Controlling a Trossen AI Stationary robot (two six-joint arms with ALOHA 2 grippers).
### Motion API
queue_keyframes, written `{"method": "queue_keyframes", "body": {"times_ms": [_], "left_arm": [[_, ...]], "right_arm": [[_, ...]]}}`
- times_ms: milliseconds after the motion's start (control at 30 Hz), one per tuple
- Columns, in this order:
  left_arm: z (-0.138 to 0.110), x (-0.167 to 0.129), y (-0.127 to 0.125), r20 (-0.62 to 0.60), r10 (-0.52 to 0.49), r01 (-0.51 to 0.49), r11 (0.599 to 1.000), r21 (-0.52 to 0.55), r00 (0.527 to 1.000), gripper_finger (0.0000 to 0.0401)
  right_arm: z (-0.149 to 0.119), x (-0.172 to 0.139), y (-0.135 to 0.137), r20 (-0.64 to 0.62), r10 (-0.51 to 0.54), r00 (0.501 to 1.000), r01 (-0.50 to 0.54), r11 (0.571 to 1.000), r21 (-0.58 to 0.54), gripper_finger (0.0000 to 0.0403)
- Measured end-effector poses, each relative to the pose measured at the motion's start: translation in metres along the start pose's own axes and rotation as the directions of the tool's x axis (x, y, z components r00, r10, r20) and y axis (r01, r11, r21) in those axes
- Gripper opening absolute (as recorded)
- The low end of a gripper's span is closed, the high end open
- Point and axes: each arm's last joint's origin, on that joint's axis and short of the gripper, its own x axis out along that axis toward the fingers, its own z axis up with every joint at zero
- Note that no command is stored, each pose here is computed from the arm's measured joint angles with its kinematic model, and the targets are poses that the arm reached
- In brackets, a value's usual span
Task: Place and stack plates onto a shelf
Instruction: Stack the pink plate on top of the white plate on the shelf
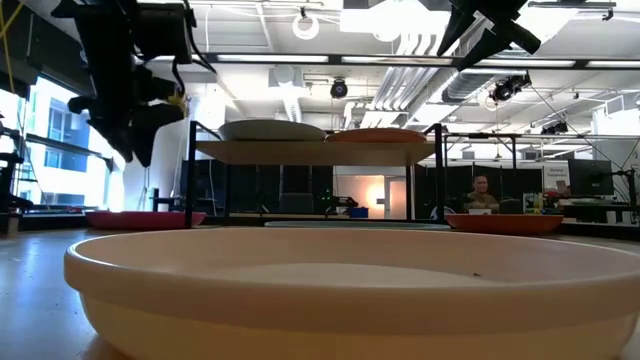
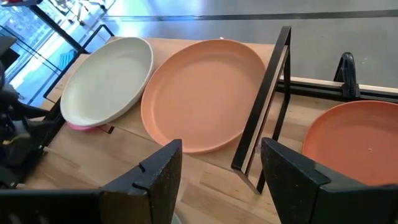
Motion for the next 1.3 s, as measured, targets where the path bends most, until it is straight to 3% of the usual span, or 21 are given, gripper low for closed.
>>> {"method": "queue_keyframes", "body": {"times_ms": [167, 300, 433, 500, 633, 867, 1133, 1300], "left_arm": [[-0.012, 0.014, -0.001, 0.08, 0.059, -0.037, 0.966, -0.256, 0.995, 0.015], [-0.021, 0.027, -0.002, 0.091, 0.048, -0.014, 0.941, -0.339, 0.995, 0.0103], [-0.029, 0.035, 0.002, 0.124, 0.106, -0.041, 0.898, -0.438, 0.987, 0.0021], [-0.033, 0.04, 0.004, 0.139, 0.129, -0.049, 0.881, -0.471, 0.982, 0.0008], [-0.047, 0.054, 0.007, 0.099, 0.133, -0.065, 0.862, -0.503, 0.986, 0.0002], [-0.06, 0.064, 0.011, 0.06, 0.132, -0.085, 0.866, -0.493, 0.989, 0.0], [-0.049, 0.069, 0.011, 0.137, 0.153, -0.065, 0.862, -0.503, 0.979, 0.0], [-0.043, 0.08, 0.016, 0.071, 0.173, -0.119, 0.872, -0.475, 0.982, 0.0]], "right_arm": [[0.0, 0.0, 0.0, 0.0, 0.0, 1.0, 0.0, 1.0, -0.008, 0.0199], [0.0, 0.0, 0.0, 0.0, 0.0, 1.0, 0.0, 1.0, -0.012, 0.0199], [0.0, 0.0, 0.0, -0.001, 0.0, 1.0, 0.0, 1.0, -0.016, 0.0199], [0.0, 0.0, 0.0, -0.001, 0.0, 1.0, 0.0, 1.0, -0.016, 0.0199], [0.0, 0.0, 0.0, -0.002, 0.001, 1.0, -0.001, 1.0, -0.016, 0.0199], [0.0, 0.0, 0.0, 0.0, 0.0, 1.0, 0.0, 1.0, -0.015, 0.0199], [0.0, 0.0, 0.0, 0.003, -0.001, 1.0, 0.001, 1.0, 0.003, 0.0199], [0.0, 0.0, 0.0, 0.003, -0.001, 1.0, 0.001, 1.0, 0.004, 0.0199]]}}
